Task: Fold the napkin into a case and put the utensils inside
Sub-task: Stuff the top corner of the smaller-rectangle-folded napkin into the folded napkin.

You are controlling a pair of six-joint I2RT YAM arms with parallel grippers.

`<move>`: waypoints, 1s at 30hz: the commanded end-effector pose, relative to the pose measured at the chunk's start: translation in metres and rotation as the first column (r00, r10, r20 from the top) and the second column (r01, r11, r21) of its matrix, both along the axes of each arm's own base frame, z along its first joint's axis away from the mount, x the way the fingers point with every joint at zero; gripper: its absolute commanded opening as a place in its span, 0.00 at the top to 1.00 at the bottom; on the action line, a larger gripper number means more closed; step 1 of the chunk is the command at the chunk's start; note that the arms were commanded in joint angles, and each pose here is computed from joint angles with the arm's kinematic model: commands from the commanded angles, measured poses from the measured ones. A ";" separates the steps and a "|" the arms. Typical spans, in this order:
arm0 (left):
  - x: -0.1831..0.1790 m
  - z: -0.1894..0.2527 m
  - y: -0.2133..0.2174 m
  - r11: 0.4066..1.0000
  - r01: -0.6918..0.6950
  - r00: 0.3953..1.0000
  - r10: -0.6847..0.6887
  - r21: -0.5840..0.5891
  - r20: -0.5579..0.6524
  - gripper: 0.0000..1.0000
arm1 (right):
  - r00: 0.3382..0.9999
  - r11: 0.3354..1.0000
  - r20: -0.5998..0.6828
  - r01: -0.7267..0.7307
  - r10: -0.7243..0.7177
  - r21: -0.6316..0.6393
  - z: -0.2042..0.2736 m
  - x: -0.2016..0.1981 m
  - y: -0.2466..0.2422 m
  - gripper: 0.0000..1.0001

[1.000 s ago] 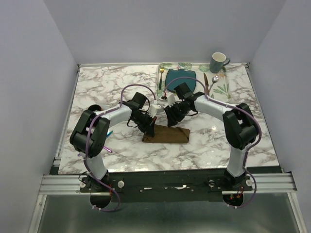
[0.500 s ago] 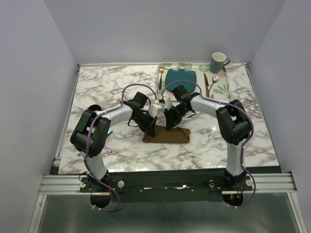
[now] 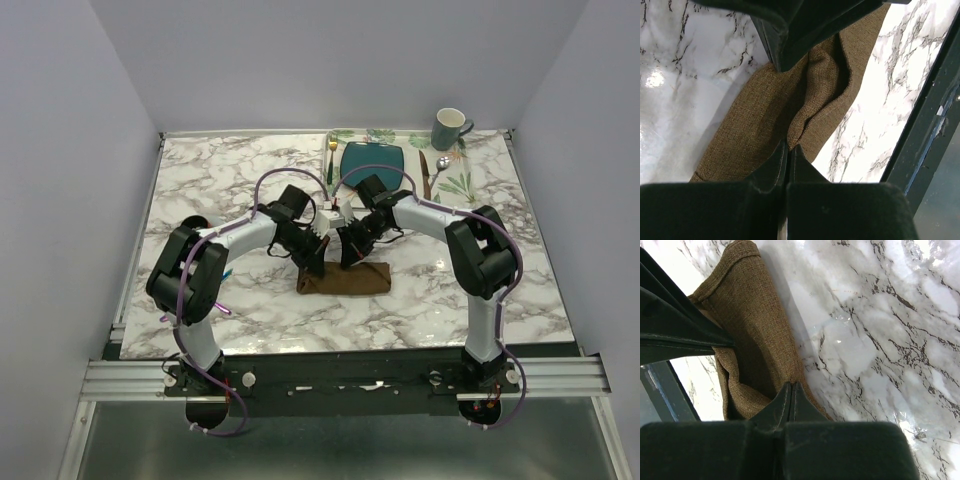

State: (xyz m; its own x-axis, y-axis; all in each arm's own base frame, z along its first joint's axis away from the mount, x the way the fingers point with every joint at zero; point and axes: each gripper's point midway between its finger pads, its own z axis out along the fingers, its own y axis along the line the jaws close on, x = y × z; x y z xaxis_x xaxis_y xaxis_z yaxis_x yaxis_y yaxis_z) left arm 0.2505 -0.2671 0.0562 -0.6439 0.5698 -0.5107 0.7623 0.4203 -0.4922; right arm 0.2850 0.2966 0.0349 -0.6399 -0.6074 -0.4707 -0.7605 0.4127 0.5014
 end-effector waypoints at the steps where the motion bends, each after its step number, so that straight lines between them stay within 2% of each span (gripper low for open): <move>1: 0.006 -0.003 0.000 1.000 -0.004 1.000 0.004 0.006 0.001 1.00 | 0.998 0.997 0.016 -0.054 0.053 0.057 0.017 -0.010 0.008 0.99; 9: 0.012 -0.015 0.008 1.000 -0.030 0.999 0.030 0.004 -0.043 1.00 | 0.997 0.996 0.029 -0.071 0.070 0.054 0.014 -0.011 0.007 0.99; 17: 0.002 0.000 0.001 0.996 -0.040 0.996 0.034 -0.077 -0.080 1.00 | 0.997 0.994 0.017 -0.082 0.081 0.072 0.015 -0.018 0.011 0.99; 22: 0.000 0.003 -0.002 0.988 -0.118 0.987 0.107 -0.097 -0.117 1.00 | 0.996 0.992 0.010 -0.091 0.091 0.082 0.015 -0.026 0.014 0.99; 25: 0.006 0.000 -0.001 0.985 -0.139 0.989 0.132 -0.104 -0.066 1.00 | 0.995 0.992 0.003 -0.097 0.097 0.082 0.013 -0.029 0.013 0.99; 30: 0.008 -0.012 0.000 0.980 -0.180 0.981 0.172 -0.083 -0.092 1.00 | 0.996 0.993 -0.007 -0.089 0.089 0.076 0.011 -0.028 0.013 0.99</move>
State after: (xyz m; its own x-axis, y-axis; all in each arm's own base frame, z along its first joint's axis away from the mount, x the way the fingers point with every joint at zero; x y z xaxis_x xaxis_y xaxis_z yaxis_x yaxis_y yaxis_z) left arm 0.2395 -0.2627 0.0414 -0.7639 0.4589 -0.4538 0.6410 0.4579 -0.6161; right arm 0.2674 0.2997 0.0332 -0.6257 -0.6223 -0.4704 -0.7661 0.3765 0.5209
